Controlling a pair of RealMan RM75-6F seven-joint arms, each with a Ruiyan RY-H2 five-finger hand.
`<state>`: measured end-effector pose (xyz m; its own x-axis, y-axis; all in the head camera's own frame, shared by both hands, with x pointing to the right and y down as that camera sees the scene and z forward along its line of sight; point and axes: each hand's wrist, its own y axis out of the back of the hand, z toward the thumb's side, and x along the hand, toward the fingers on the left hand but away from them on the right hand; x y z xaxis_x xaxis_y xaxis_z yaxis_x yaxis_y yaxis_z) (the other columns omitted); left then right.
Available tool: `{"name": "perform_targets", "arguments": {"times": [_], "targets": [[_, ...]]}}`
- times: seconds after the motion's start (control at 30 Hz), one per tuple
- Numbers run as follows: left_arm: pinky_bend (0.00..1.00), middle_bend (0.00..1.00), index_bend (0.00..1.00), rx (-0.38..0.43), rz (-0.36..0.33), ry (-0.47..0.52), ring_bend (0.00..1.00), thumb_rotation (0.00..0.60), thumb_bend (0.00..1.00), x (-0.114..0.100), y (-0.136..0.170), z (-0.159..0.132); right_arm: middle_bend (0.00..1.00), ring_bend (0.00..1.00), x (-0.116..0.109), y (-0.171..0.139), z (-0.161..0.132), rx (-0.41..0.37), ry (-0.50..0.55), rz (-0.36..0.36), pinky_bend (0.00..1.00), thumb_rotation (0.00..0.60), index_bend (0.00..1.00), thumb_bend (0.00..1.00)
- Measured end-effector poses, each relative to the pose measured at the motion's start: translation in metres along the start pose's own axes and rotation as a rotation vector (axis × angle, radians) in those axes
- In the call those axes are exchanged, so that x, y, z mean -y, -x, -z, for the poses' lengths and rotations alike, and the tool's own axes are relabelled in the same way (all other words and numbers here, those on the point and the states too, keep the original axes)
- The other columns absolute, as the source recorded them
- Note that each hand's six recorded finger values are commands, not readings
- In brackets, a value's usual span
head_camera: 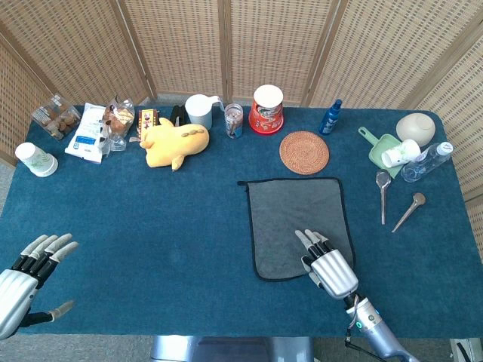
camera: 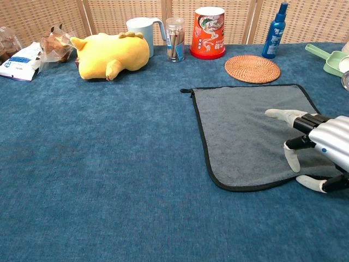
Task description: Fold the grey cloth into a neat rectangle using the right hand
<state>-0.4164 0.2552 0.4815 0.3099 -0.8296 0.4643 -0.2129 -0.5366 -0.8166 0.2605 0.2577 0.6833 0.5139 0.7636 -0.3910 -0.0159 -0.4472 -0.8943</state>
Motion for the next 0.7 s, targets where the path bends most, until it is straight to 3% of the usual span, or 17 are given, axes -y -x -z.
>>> {"name": "perform_targets", "arguments": {"times": [0.7], "targets": [[0.07,0.0,0.09,0.001,0.0,0.002,0.0,0.6,0.24,-0.0006,0.0001,0.0,0.06,0.05,-0.0018,0.0029,0.0006,0.01,0.021,-0.001,0.23,0.6,0.59,0.48]]}}
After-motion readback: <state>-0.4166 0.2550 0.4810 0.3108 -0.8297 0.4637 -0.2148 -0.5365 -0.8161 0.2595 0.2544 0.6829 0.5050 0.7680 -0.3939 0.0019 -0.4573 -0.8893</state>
